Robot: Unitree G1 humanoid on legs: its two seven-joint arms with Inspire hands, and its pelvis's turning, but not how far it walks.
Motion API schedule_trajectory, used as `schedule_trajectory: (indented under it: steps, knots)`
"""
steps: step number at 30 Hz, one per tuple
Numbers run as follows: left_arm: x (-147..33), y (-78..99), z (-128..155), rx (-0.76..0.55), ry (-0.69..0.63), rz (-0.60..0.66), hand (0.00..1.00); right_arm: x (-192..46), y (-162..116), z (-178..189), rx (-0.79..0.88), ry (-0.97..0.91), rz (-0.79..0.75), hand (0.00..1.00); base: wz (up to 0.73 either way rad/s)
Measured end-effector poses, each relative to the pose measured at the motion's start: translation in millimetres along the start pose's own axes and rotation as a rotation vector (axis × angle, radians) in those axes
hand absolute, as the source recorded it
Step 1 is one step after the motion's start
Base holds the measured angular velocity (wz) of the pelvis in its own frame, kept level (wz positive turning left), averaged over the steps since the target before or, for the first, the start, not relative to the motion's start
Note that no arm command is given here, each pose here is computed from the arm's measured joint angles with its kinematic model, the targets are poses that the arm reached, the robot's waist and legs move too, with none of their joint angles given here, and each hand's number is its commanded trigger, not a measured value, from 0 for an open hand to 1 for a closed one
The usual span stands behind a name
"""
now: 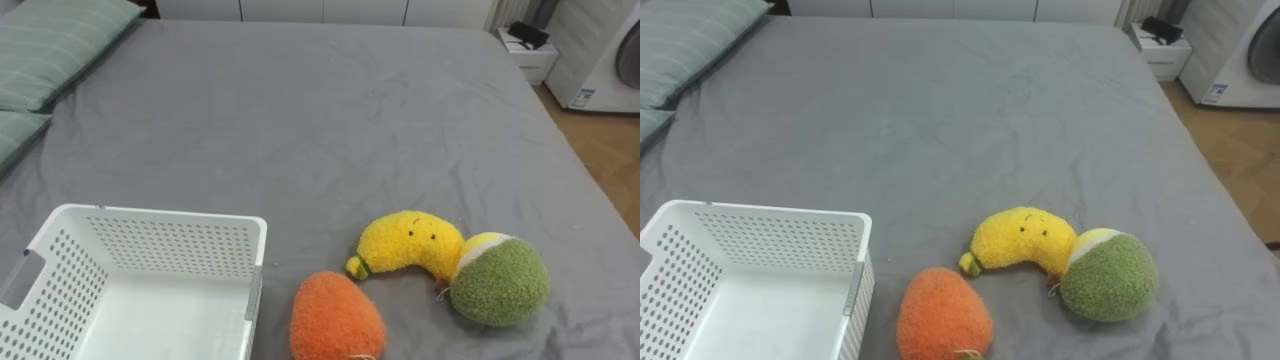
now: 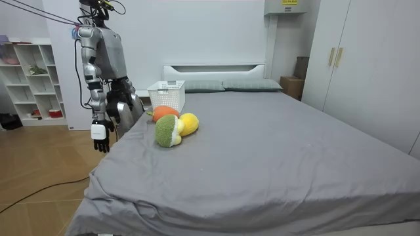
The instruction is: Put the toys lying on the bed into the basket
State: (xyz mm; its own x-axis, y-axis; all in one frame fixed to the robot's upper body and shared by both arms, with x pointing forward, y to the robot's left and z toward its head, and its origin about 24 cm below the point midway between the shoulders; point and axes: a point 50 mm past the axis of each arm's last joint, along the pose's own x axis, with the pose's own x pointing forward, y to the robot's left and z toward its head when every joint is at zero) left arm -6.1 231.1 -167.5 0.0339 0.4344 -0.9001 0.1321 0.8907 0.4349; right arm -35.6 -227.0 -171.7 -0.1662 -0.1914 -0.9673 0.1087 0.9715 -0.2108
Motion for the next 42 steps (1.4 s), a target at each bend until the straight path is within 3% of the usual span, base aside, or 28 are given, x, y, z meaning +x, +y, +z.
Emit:
schedule_trajectory:
  steps: [16,25,37,42]
  knots:
    - [-0.1,-1.0,-4.2,0.006,0.013,-0.020,0.00,-0.8,2.1,10.2,0.000,-0.016,0.016,0.00,0.00]
    - [0.5,1.3,-7.5,-0.014,0.037,-0.015,0.00,0.7,-0.4,-8.7,0.035,0.061,0.010,0.00,0.00]
    - [4.1,21.2,-18.1,-0.161,0.084,0.047,0.00,1.0,-10.8,-20.3,0.554,0.088,0.007,0.00,-0.01]
    - [5.1,30.8,-21.4,-0.192,0.084,0.101,0.00,-0.8,-28.3,-4.7,0.769,0.023,-0.066,0.00,0.00]
